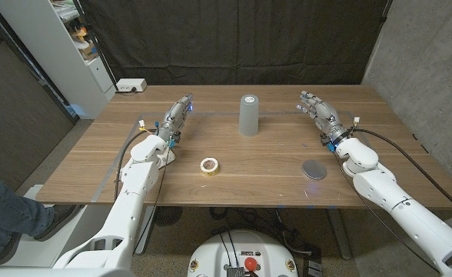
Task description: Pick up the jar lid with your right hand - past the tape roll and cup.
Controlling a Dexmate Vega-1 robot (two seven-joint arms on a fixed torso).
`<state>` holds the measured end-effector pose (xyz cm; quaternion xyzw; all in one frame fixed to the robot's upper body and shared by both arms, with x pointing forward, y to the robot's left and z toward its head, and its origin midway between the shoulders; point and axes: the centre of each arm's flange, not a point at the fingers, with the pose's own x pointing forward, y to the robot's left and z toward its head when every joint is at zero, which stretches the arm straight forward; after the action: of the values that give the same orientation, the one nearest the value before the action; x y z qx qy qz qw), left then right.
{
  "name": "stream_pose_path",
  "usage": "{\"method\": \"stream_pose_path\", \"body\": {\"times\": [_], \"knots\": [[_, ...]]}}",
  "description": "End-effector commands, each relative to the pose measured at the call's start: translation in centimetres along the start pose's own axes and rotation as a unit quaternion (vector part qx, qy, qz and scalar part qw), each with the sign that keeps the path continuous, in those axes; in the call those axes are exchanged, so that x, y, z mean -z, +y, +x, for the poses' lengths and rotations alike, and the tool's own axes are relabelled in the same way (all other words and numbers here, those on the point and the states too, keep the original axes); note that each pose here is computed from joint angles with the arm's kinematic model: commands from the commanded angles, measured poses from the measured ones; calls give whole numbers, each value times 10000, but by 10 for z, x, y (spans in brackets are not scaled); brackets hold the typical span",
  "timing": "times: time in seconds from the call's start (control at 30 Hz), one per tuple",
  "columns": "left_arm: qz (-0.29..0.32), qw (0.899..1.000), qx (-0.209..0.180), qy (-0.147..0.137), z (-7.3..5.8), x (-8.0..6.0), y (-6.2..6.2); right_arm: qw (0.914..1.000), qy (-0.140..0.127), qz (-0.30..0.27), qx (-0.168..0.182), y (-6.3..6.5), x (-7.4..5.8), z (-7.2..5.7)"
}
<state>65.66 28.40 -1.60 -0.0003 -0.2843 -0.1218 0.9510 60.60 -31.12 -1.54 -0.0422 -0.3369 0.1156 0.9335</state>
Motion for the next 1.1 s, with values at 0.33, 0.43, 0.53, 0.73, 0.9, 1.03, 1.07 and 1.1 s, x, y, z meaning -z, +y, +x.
{"method": "stream_pose_path", "body": {"times": [0.33,0.43,0.53,0.73,0.9,1.03,1.07,1.1], "knots": [[19,10000,18,-21,-2,-2,0,9992,-91,-365,-116,-7,-14,-17],[17,10000,13,-12,-2,-2,0,9989,-111,-440,-124,-8,-15,-18],[19,10000,14,12,-2,-1,0,9989,-113,-433,-125,-9,-16,-19],[45,10000,24,16,-1,-2,-2,9987,-149,-463,-175,-9,-18,-19],[57,10000,24,20,0,-3,-2,9984,-215,-474,-201,-10,-21,-19],[66,10000,37,18,1,-3,-3,9984,-228,-487,-199,-11,-22,-21],[65,10000,45,9,1,-3,-4,9982,-244,-506,-202,-13,-23,-22],[66,10000,45,8,1,-3,-4,9982,-244,-507,-202,-13,-23,-22]]}}
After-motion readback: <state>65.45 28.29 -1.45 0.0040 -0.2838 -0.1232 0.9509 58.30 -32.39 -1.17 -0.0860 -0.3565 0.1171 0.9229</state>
